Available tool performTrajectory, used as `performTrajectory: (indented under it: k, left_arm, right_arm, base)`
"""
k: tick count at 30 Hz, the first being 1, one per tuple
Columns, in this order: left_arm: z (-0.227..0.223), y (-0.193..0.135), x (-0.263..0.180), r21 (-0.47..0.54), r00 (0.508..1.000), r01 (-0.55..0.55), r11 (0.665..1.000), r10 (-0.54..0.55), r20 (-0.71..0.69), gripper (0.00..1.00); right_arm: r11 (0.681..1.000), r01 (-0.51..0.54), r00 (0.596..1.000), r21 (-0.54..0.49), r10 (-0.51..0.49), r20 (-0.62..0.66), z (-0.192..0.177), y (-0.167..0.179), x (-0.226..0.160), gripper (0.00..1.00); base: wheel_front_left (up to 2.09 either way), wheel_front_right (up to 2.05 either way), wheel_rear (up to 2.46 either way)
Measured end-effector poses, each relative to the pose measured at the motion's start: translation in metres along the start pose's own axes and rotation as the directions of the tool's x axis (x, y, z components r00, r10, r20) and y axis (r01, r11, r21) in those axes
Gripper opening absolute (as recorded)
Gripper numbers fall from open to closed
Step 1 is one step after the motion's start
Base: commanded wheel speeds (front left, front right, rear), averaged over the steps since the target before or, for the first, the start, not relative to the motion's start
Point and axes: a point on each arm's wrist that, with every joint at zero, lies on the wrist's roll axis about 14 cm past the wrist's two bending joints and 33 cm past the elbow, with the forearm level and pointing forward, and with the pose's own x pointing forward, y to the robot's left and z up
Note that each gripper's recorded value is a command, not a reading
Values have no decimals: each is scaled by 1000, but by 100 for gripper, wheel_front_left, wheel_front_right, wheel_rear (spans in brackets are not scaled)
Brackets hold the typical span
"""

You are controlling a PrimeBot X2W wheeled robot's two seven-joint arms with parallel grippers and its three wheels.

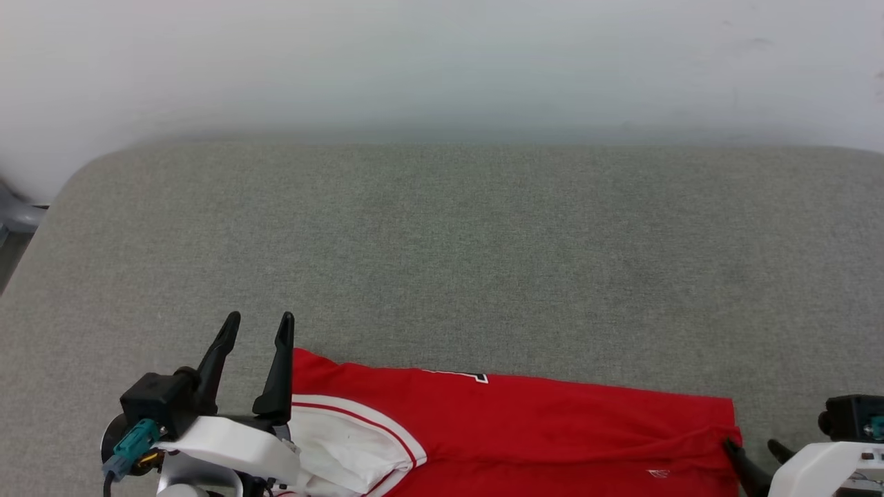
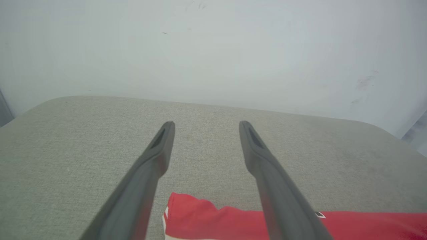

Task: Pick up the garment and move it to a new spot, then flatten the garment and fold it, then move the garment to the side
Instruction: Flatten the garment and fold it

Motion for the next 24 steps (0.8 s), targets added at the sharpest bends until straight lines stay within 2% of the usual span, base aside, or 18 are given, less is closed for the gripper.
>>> performTrajectory:
  k: [7, 13, 14, 15, 16, 24]
  left_arm:
    - [5, 0, 3, 8, 999, -21, 1000, 20, 33, 100]
    - [8, 4, 3, 13, 998, -38, 999, 37, 49, 100]
    - [8, 5, 3, 14, 998, -38, 999, 38, 49, 100]
    - [8, 5, 3, 12, 998, -41, 999, 40, 52, 100]
    - [8, 5, 3, 13, 998, -43, 999, 42, 54, 100]
    - [3, 5, -4, 29, 999, -38, 999, 37, 38, 100]
  right_arm:
    - [999, -36, 992, -7, 35, -118, -26, 11, 24, 100]
    - [998, -62, 966, 10, 62, -252, -55, 17, 35, 100]
    - [998, -67, 961, 14, 69, -268, -58, 19, 36, 62]
    - [997, -73, 959, 15, 74, -273, -58, 20, 37, 40]
    - [997, -76, 958, 16, 77, -275, -58, 21, 38, 0]
    - [995, -99, 969, -3, 96, -226, -42, 26, 35, 0]
  base:
    - [0, 0, 0]
    - [0, 0, 0]
    - [0, 0, 0]
    - [0, 0, 0]
    - [0, 0, 0]
    - [0, 0, 0]
